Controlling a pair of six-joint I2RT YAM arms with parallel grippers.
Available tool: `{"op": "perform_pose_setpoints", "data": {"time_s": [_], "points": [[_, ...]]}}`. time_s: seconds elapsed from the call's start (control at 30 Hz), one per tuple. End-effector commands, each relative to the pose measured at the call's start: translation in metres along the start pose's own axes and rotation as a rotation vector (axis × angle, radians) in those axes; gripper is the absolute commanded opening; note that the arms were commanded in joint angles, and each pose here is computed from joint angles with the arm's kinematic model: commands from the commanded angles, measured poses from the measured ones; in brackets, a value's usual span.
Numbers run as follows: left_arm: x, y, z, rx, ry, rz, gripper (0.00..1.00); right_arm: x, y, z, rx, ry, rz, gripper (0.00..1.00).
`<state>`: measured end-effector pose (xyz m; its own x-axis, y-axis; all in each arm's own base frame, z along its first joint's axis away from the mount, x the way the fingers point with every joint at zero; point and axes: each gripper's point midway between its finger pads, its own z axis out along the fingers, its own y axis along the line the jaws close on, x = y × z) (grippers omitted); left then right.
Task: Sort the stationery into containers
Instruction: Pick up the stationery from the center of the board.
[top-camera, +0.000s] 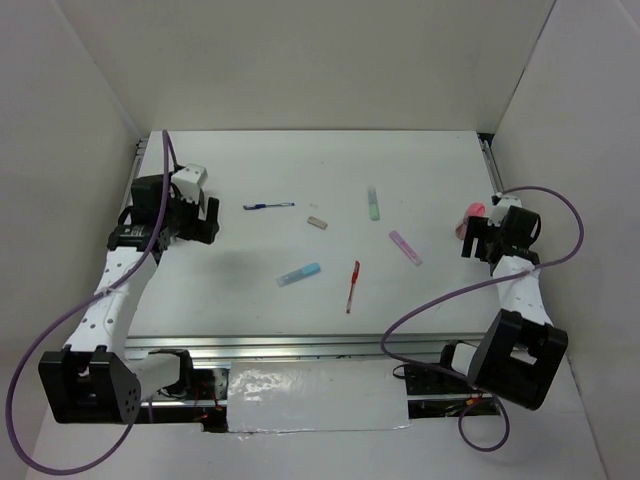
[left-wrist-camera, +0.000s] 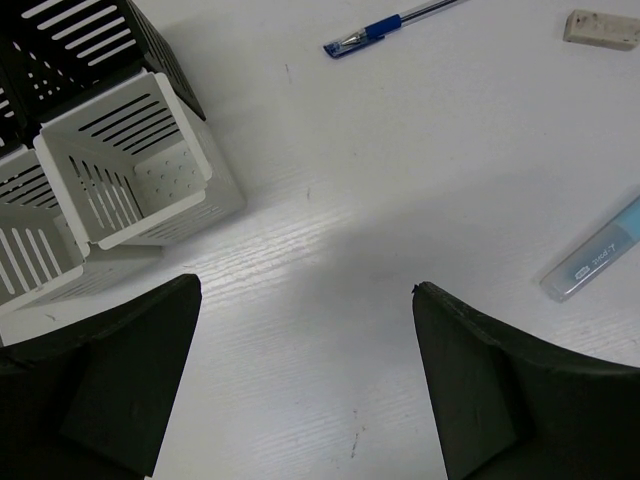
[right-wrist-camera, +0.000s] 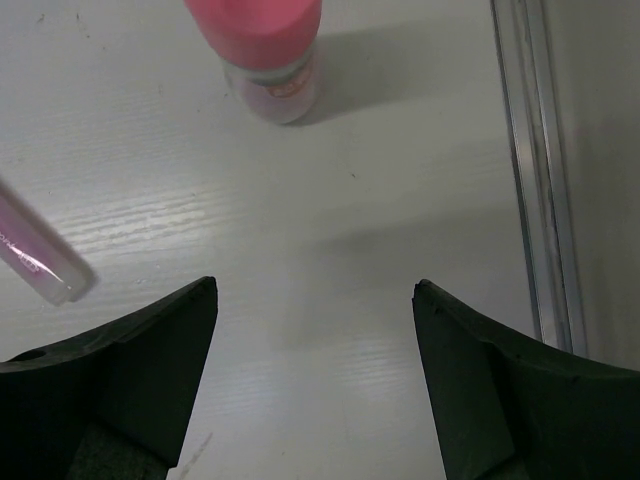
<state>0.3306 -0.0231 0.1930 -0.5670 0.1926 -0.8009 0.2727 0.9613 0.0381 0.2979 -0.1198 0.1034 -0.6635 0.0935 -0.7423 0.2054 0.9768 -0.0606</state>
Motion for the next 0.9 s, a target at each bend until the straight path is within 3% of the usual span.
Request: {"op": "perform_pose_setpoints", "data": {"time_s": [0.0, 0.27, 0.87], "points": [[-0.034, 0.002, -0.004, 0.001, -0.087, 0.037, 0.99, -0.045, -0.008, 0.007, -0.014, -0.134, -0.03, 0.86], [-0.037, 0.007, 0.006, -0.013, -0.064, 0.029, 0.99, -0.062, -0.003, 0.03, -0.102, -0.209, -0.062, 0.9], [-0.03, 0.015, 0.027, -0.021, -0.007, 0.024, 0.99, -0.111, 0.01, 0.077, -0.197, -0.222, -0.029, 0.88]]}}
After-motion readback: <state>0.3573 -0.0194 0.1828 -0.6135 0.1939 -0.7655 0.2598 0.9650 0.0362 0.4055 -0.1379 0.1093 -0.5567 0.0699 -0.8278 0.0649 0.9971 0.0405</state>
